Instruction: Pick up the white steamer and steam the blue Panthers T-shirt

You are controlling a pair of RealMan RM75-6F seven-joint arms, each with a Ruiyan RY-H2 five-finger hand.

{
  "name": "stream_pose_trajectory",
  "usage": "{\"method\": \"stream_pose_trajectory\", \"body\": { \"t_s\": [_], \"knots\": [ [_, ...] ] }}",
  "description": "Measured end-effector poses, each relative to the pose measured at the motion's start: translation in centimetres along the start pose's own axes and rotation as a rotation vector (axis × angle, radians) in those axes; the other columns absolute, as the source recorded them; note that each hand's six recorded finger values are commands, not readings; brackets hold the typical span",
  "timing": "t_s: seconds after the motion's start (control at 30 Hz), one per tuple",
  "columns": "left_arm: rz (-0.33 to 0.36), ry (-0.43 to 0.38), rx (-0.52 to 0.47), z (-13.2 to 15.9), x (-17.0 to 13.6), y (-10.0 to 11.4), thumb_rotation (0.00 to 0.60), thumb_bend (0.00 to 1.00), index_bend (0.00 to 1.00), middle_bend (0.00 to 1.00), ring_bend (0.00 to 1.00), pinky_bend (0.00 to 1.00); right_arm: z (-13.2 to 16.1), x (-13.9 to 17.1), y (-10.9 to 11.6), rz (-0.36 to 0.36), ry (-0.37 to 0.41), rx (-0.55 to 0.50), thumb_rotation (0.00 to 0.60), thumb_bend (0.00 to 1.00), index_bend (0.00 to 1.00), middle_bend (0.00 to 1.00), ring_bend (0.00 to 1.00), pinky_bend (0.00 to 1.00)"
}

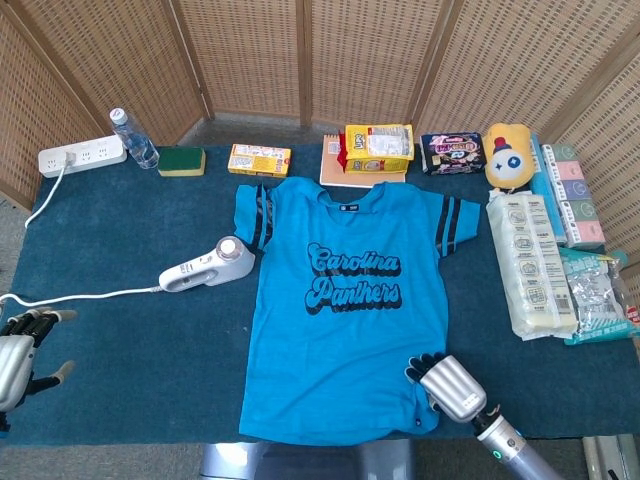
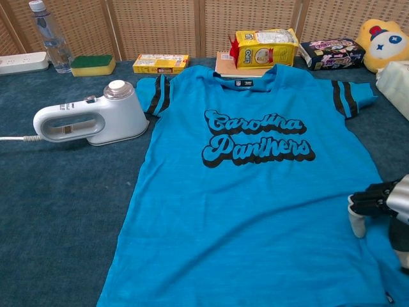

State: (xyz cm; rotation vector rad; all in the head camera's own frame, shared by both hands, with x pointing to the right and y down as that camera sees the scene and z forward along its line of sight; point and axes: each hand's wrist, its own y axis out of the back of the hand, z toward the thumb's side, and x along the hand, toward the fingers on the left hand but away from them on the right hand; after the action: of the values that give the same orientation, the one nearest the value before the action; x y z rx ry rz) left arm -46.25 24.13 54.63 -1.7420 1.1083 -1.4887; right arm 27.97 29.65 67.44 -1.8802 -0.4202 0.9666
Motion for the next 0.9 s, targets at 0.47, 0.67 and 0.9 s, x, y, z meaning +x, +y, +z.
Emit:
{"method": "stream_pose_trajectory", "body": {
  "t_s": [0.47, 0.67, 0.9],
  "knots": [
    [0.002, -0.017, 0.002, -0.1, 0.4, 0.0, 0.573, 0.23, 0.26, 0.32, 0.21, 0.21, 0.9, -1.0, 0.7, -0.02, 0.009, -0.009, 0.6, 0.57, 0.57, 0.54, 0.58, 0.77],
    [-0.016, -0.053, 0.031, 1.0, 1.2, -0.2, 0.569, 0.23, 0.26, 0.32, 0.21, 0.25, 0.6, -0.9, 1.1, -0.027, -0.004, -0.02, 0.6, 0.57, 0.57, 0.55, 0.59, 0.77],
    [-0.064, -0.094, 0.088, 3.1, 3.6, -0.6, 0.569, 0.23, 0.26, 0.32, 0.21, 0.28, 0.3, -0.7, 1.4, -0.027, -0.023, -0.043, 0.6, 0.57, 0.57, 0.55, 0.59, 0.78]
  ]
}}
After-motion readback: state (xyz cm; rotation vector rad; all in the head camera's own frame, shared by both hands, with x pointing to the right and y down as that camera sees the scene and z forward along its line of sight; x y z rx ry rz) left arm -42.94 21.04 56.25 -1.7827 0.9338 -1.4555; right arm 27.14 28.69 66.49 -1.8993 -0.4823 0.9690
